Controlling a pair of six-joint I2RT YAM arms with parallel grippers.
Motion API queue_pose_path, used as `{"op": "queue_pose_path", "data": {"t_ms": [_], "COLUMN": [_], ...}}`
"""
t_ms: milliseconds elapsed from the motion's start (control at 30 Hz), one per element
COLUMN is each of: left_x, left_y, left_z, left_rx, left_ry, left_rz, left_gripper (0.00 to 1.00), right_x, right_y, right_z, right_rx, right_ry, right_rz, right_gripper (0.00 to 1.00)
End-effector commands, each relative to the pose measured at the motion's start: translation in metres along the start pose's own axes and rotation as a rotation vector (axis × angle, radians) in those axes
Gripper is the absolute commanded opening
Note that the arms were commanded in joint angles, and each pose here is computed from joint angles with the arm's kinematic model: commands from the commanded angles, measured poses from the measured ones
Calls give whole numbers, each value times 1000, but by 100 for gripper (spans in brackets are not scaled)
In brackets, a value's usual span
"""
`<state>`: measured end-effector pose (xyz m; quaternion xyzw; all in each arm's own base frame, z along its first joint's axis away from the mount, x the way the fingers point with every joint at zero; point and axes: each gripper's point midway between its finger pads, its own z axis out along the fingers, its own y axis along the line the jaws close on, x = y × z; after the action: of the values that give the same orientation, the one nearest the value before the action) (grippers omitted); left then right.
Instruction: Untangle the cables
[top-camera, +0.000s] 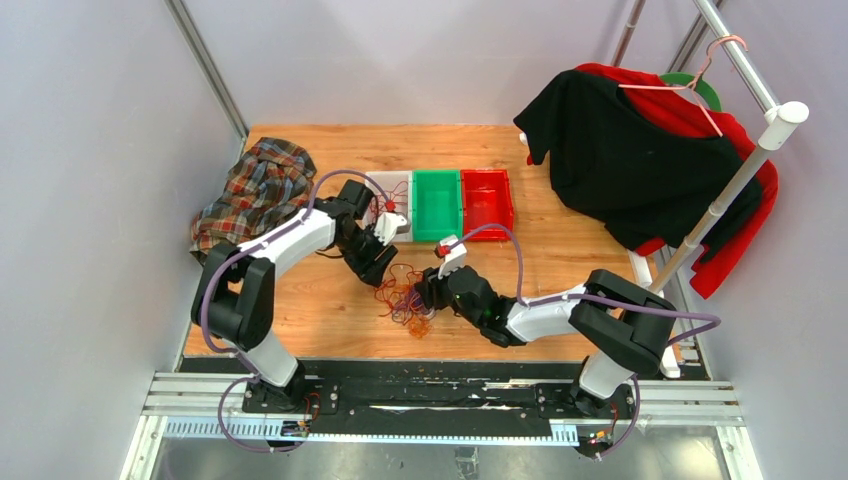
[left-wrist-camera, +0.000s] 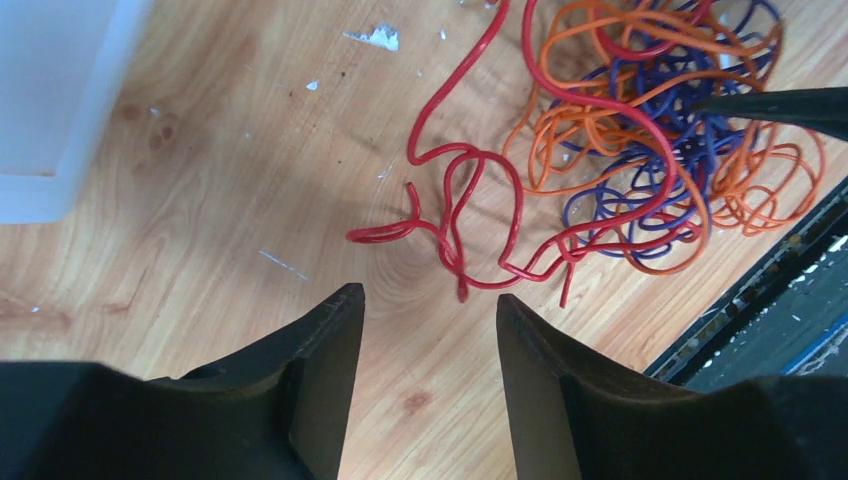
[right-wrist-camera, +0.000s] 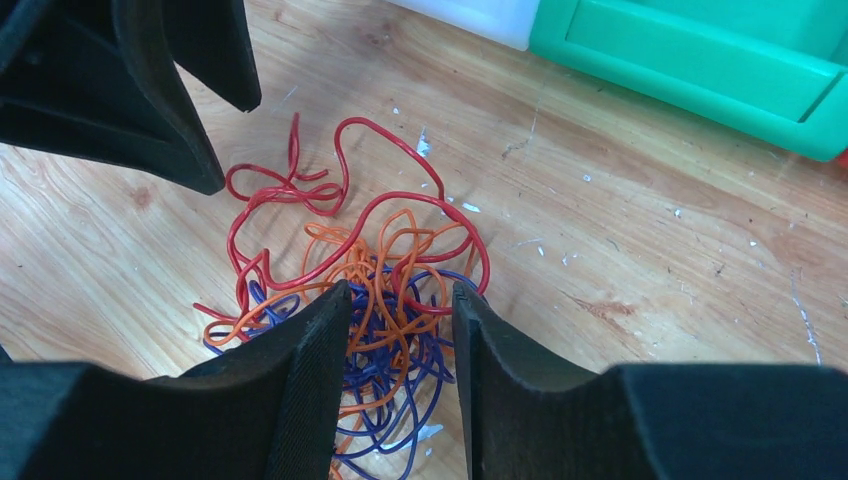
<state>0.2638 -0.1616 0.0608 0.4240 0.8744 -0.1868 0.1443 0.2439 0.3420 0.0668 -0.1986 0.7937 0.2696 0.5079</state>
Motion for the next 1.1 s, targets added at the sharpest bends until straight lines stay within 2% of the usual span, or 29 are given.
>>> {"op": "queue_pose_path", "data": {"t_ms": [0,267,567,733,800,1000,1067], "left_x": [0,1,13,8,3,-2,-5], "left_y": [8,-6,-17,-14,-7,8,8], "left_z": [10,15,15,21,24,20,8], "left_rx": [-23,48,85,41,10,-65,-88], "left_ry": [0,-19,-6,-7,-18,-8,-22], "left_rz": [0,-21,-2,33,30,25,45], "left_gripper": [53,46,61,59,54,14,5], "right_x": [13,14,11,8,8,6,5], "right_y": [-16,-18,-20,-19,-19,-19,-22], "right_z": [-1,-3,-5,-3,-3,-6,-8], "right_rx": [56,60,68,65,65,66,74], "right_ry": [20,22,18,13,14,10,3], "right_rz": [10,18,18,20,22,22,23], "right_gripper": [41,39,37,36,36,33,33]}}
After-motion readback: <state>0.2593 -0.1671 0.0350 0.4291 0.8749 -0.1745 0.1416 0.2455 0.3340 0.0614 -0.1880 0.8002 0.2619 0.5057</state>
